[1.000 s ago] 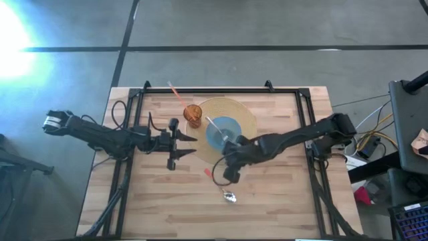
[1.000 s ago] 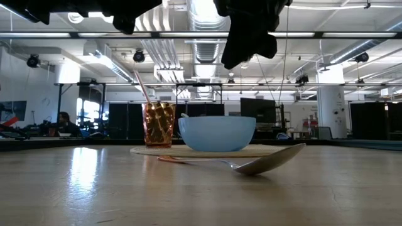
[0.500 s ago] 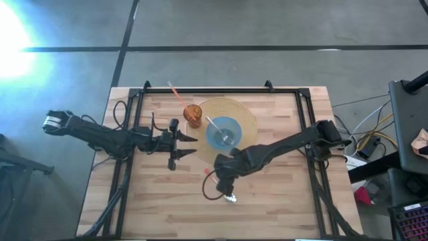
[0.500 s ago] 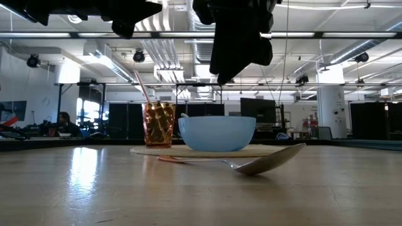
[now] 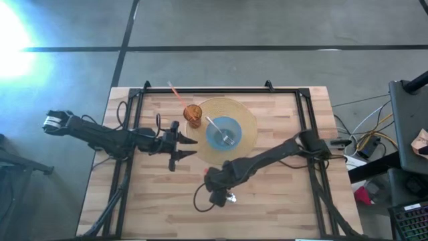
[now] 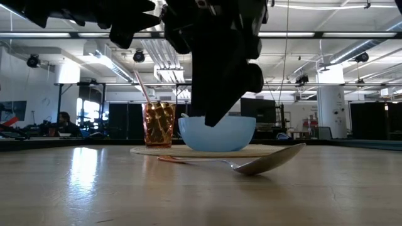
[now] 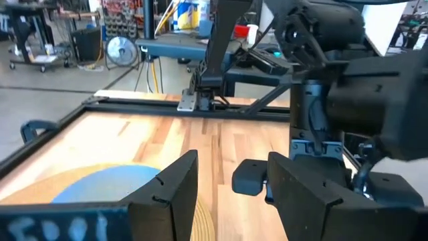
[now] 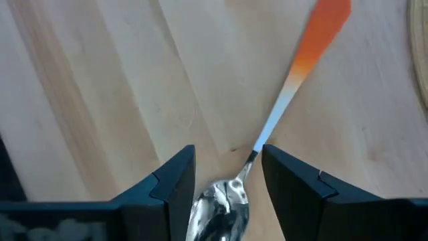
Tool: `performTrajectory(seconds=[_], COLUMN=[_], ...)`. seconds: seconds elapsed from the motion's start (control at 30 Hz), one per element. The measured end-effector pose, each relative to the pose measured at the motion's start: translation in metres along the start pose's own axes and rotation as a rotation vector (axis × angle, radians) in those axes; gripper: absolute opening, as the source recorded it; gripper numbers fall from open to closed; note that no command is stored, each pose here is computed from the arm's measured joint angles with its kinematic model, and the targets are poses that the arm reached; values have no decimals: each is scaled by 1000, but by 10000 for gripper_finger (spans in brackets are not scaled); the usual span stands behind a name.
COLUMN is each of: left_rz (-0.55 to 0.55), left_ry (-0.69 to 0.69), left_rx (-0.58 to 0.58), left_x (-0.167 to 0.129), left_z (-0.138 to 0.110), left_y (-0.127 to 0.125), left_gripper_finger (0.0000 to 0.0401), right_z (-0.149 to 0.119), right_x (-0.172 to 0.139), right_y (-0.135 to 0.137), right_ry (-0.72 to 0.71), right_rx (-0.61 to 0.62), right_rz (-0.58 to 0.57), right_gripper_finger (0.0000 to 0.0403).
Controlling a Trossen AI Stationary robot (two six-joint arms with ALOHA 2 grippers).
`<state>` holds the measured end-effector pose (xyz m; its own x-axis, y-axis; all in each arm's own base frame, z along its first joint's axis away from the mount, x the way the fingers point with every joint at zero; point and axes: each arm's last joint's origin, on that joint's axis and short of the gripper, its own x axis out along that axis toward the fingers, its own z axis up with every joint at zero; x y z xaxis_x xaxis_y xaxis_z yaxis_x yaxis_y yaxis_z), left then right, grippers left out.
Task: Pick & Place Utensil
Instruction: Put the orange spoon into the blue bowl on the brown mat
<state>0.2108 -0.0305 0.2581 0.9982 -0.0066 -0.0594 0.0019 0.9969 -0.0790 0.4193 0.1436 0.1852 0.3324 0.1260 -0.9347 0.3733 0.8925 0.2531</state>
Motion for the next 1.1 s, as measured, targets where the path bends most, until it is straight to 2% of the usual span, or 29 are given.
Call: performTrajectory(seconds=[0.9,1.1], left_rz=[4,3], left_ry=[36,32], left_rx=[-33,-34], left_x=[-1,-1], left_z=[-6,-6], left_y=[1,1], left_gripper_finger=[174,175], right_z=[-2,-5], right_x=[44,47], right_y=[-9,-15], right_ry=[62,34], right_rx=[0,-2], right_rz=[-125,-211], right_gripper_finger=[166,143])
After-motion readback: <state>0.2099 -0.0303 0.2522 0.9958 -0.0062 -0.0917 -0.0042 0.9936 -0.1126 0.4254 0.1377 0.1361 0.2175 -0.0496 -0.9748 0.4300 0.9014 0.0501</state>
